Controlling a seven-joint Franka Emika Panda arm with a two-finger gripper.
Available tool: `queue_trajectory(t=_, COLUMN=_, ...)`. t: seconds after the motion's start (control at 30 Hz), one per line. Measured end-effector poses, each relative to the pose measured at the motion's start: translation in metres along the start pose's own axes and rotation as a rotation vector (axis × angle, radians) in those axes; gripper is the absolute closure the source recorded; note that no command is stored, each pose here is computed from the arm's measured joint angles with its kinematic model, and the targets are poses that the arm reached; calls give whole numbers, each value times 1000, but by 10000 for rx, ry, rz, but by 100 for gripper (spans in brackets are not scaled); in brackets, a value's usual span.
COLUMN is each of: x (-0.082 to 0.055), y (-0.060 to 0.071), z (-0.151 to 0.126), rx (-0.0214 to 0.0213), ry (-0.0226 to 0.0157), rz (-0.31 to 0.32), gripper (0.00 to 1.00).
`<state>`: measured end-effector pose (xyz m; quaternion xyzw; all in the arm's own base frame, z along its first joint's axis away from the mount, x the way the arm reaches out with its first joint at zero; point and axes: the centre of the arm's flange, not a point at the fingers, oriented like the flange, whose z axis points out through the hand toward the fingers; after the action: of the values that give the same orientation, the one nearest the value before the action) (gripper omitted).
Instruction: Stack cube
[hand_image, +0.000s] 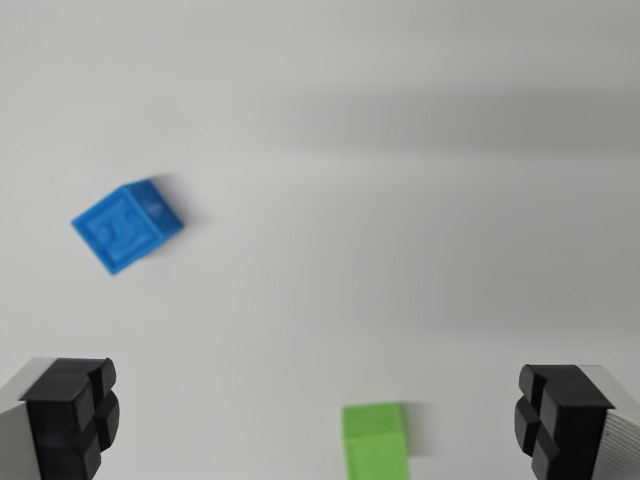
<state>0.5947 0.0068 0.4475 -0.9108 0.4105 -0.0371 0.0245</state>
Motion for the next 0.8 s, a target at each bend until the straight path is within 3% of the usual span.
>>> queue_trajectory(t=0.43, x=0, y=0, z=0, rx=-1, ry=-1, rz=0, gripper=0)
queue_trajectory(t=0.8, x=-2, y=-1, z=5, rx=-23, ry=-26, rz=-107, gripper=0)
